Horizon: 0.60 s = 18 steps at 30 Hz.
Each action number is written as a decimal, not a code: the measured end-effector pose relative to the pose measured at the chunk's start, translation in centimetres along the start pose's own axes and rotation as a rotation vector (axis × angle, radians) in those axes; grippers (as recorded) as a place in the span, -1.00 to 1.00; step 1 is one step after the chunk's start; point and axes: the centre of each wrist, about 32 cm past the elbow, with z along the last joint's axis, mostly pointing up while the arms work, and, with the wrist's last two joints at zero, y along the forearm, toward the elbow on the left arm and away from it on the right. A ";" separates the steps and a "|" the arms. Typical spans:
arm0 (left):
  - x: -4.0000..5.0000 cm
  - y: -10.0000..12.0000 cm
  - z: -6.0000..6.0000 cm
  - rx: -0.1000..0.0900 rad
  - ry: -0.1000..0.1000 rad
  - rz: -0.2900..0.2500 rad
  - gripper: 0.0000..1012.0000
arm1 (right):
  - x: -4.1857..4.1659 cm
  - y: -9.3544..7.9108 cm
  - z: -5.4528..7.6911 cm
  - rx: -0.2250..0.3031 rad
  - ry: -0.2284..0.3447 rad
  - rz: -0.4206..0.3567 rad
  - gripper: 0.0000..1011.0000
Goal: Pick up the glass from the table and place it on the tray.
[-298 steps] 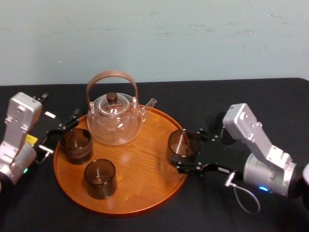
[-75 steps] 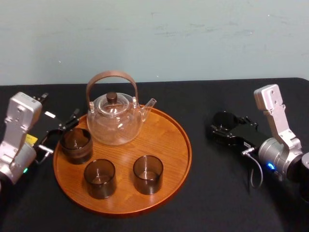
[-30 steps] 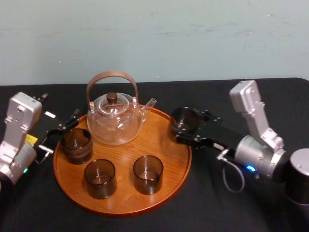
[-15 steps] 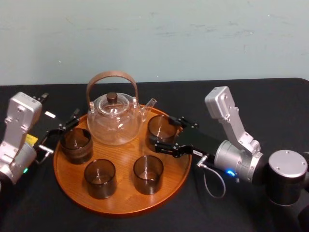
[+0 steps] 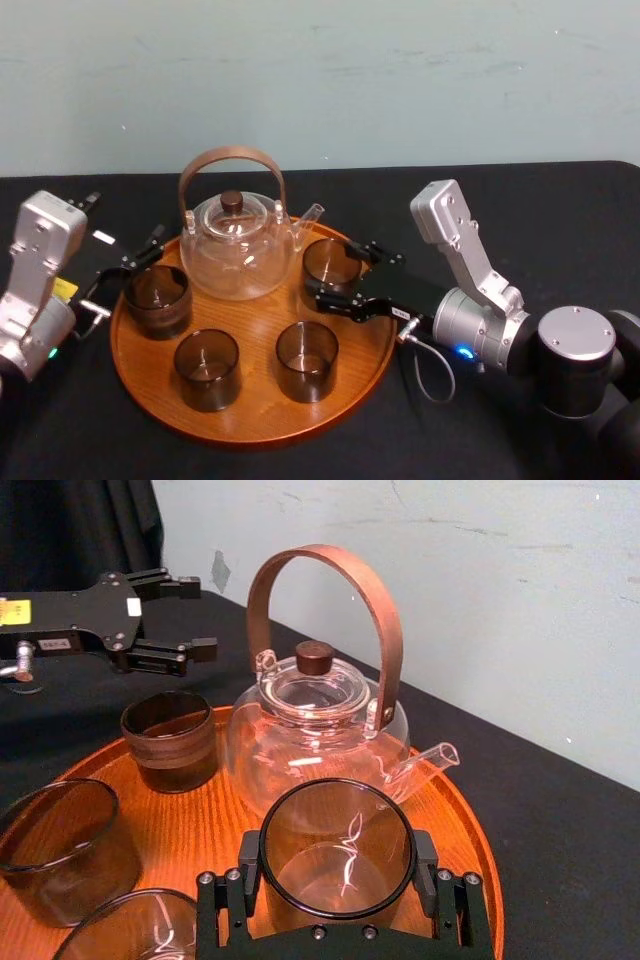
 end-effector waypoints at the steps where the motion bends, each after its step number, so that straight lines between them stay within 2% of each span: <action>1: 0.00 0.0 0.0 0.000 0.000 0.000 0.98 | 0.11 0.1 0.0 0.000 0.000 -0.003 0.78; 18: 0.00 0.0 0.0 0.000 0.000 0.000 0.98 | 0.92 1.0 -0.9 -0.024 -0.002 -0.016 0.78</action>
